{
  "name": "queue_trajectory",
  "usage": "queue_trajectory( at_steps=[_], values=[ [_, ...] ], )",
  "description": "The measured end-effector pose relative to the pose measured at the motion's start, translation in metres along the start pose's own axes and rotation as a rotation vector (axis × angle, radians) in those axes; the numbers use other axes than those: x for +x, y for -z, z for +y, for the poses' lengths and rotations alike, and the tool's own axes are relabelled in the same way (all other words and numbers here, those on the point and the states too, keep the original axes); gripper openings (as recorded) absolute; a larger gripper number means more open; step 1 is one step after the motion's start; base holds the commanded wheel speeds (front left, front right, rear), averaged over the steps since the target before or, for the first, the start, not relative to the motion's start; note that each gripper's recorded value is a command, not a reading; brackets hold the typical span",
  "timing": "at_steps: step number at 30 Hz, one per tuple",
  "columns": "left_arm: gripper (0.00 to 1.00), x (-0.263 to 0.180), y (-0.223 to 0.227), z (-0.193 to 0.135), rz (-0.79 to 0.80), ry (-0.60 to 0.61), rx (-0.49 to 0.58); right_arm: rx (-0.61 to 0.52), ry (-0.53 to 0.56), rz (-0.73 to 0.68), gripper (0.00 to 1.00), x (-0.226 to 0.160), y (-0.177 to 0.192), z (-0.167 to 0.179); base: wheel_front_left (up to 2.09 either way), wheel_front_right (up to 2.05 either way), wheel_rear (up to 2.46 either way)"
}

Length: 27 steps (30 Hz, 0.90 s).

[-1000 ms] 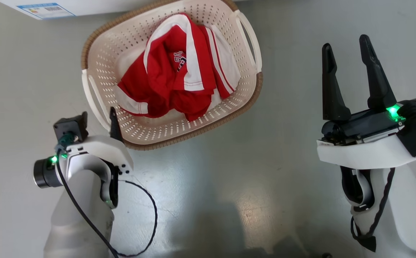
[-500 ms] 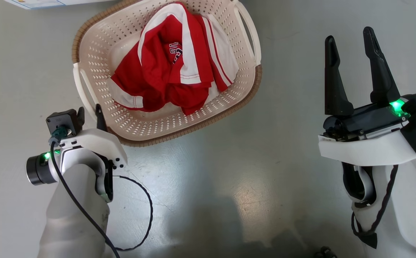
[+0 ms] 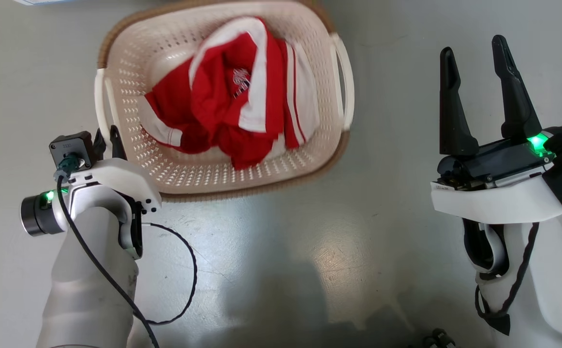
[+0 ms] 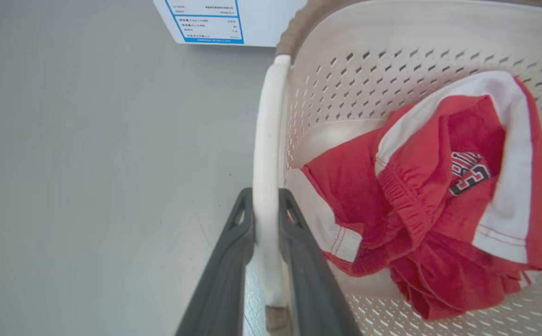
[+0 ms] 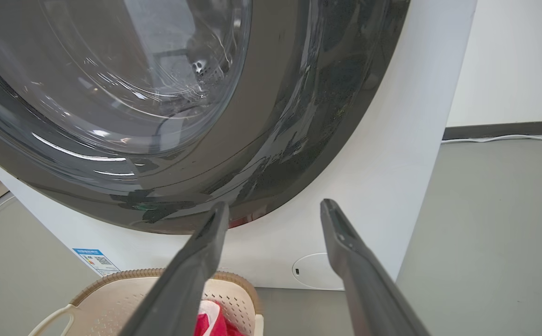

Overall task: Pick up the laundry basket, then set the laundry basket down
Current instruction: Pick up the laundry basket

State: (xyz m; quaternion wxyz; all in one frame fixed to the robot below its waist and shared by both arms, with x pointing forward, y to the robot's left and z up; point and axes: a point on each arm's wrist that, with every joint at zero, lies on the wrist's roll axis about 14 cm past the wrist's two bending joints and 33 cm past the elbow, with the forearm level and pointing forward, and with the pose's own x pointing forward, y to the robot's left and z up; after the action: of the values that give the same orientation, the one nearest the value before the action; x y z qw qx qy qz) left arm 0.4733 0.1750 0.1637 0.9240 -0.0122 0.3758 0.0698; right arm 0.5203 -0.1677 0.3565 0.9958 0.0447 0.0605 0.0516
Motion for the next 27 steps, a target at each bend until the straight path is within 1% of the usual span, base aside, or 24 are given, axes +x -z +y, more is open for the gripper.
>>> queue_trajectory(
  at_steps=[6,10,13,14,16,17,18,19,20,27],
  values=[
    [0.0,0.0,0.0,0.0,0.0,0.001,0.006,0.0,0.001,0.0,1.0,0.0,0.0,0.0,0.0,0.0,0.0],
    [0.05,0.0,0.0,0.0,-0.001,-0.001,0.004,0.0,0.002,0.0,1.0,0.0,0.0,-0.001,0.0,0.0,0.0],
    [0.14,0.0,-0.001,0.0,-0.002,-0.002,0.0,-0.001,0.002,-0.002,1.0,0.0,-0.001,-0.001,0.0,0.0,0.0],
    [0.19,0.0,-0.001,0.0,-0.003,-0.003,0.0,0.0,0.002,-0.003,1.0,0.0,-0.002,-0.001,0.0,0.0,0.0],
    [0.64,-0.001,-0.003,-0.001,-0.005,-0.002,-0.002,0.0,0.001,-0.005,1.0,0.0,-0.003,0.0,0.0,0.0,0.0],
    [0.92,-0.001,-0.003,-0.001,-0.007,-0.002,-0.003,0.0,0.0,-0.006,1.0,0.0,-0.003,0.0,0.0,0.0,0.0],
    [0.92,-0.002,-0.004,0.0,-0.008,-0.006,-0.003,0.0,0.0,-0.007,1.0,0.0,-0.004,0.0,0.0,0.0,0.0],
    [0.97,-0.002,-0.005,0.001,-0.01,-0.012,-0.003,0.001,-0.001,-0.008,1.0,0.0,-0.004,0.001,0.0,0.0,0.0],
    [1.0,-0.002,-0.006,0.002,-0.012,-0.013,-0.003,0.001,-0.001,-0.009,1.0,0.0,-0.005,0.001,0.0,0.0,0.0],
    [1.0,-0.004,-0.013,0.002,-0.028,-0.016,-0.008,0.008,-0.003,-0.018,1.0,0.0,-0.009,0.002,0.0,0.0,0.0]
  ],
)
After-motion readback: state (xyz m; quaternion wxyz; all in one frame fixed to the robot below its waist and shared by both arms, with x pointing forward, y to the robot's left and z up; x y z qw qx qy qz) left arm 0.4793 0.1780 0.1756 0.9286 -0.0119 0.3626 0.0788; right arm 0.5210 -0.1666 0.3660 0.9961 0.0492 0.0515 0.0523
